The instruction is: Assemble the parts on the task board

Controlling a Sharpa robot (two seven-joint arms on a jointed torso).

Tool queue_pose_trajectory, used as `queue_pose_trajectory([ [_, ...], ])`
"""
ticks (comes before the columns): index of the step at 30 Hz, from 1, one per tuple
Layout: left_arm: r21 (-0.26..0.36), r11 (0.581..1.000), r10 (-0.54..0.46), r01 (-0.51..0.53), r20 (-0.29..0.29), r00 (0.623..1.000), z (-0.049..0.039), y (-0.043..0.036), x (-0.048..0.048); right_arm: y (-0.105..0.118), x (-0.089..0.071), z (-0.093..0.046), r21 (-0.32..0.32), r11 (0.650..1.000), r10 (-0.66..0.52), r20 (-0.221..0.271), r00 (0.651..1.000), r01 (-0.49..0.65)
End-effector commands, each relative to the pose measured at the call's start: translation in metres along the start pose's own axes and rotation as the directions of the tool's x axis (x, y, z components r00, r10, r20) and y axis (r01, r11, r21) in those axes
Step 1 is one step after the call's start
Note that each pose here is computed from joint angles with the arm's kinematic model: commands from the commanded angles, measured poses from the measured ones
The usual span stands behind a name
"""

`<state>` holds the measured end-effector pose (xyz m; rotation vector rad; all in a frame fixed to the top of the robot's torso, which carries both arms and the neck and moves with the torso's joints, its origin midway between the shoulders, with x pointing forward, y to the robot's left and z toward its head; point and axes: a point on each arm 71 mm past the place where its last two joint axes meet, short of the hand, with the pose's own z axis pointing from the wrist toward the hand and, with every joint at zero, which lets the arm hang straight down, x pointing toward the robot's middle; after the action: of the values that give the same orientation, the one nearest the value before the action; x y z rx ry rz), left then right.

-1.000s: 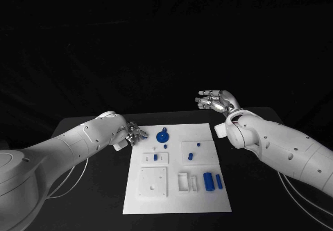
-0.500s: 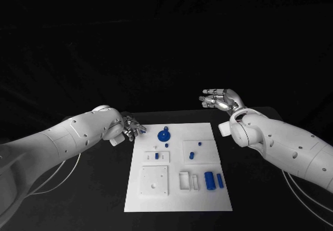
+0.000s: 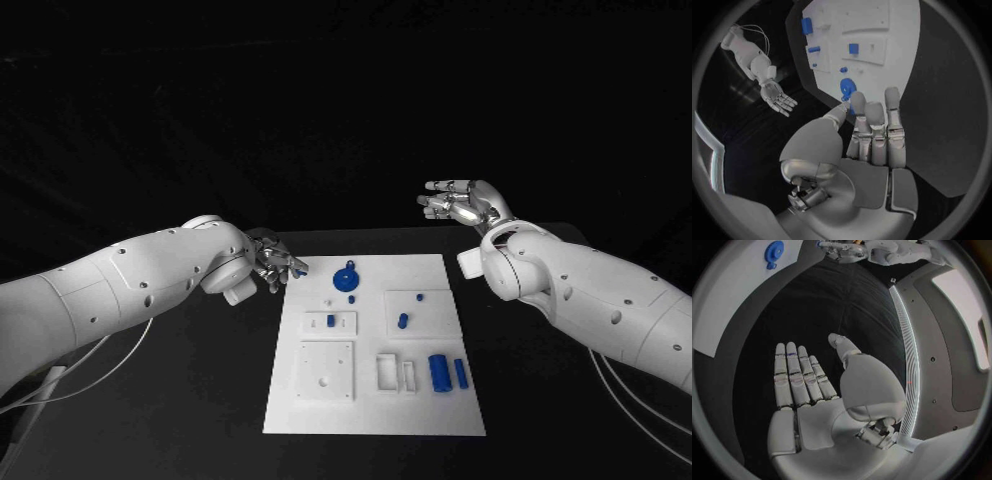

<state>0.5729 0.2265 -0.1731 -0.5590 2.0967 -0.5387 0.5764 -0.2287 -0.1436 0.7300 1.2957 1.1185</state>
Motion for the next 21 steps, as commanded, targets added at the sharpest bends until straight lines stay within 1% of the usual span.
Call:
queue_pose_trajectory([
  [1, 0.002, 1.000, -0.017, 0.017, 0.073, 0.997, -0.0057, -0.0034, 0.0037, 0.000, 0.001, 0.000, -0.007, 1.000, 0.002, -0.011, 1.000, -0.002],
  [6, 0.009, 1.000, 0.001, -0.002, 0.074, 0.997, -0.0121, -0.0036, 0.0183, -0.001, 0.001, -0.001, -0.006, 1.000, 0.001, -0.009, 1.000, -0.001],
  [10, 0.016, 0.999, 0.037, -0.038, 0.067, 0.997, -0.0164, -0.0032, 0.0321, -0.003, 0.000, -0.002, -0.003, 1.000, 0.001, -0.009, 1.000, -0.001],
  [15, 0.018, 0.997, 0.076, -0.077, 0.053, 0.996, -0.0184, -0.0027, 0.0433, -0.003, 0.001, -0.002, -0.002, 1.000, 0.003, -0.010, 1.000, -0.003],
  [21, 0.017, 0.991, 0.129, -0.129, 0.034, 0.991, -0.0174, -0.0025, 0.0562, -0.003, 0.005, -0.002, -0.003, 1.000, 0.006, -0.015, 1.000, -0.006],
])
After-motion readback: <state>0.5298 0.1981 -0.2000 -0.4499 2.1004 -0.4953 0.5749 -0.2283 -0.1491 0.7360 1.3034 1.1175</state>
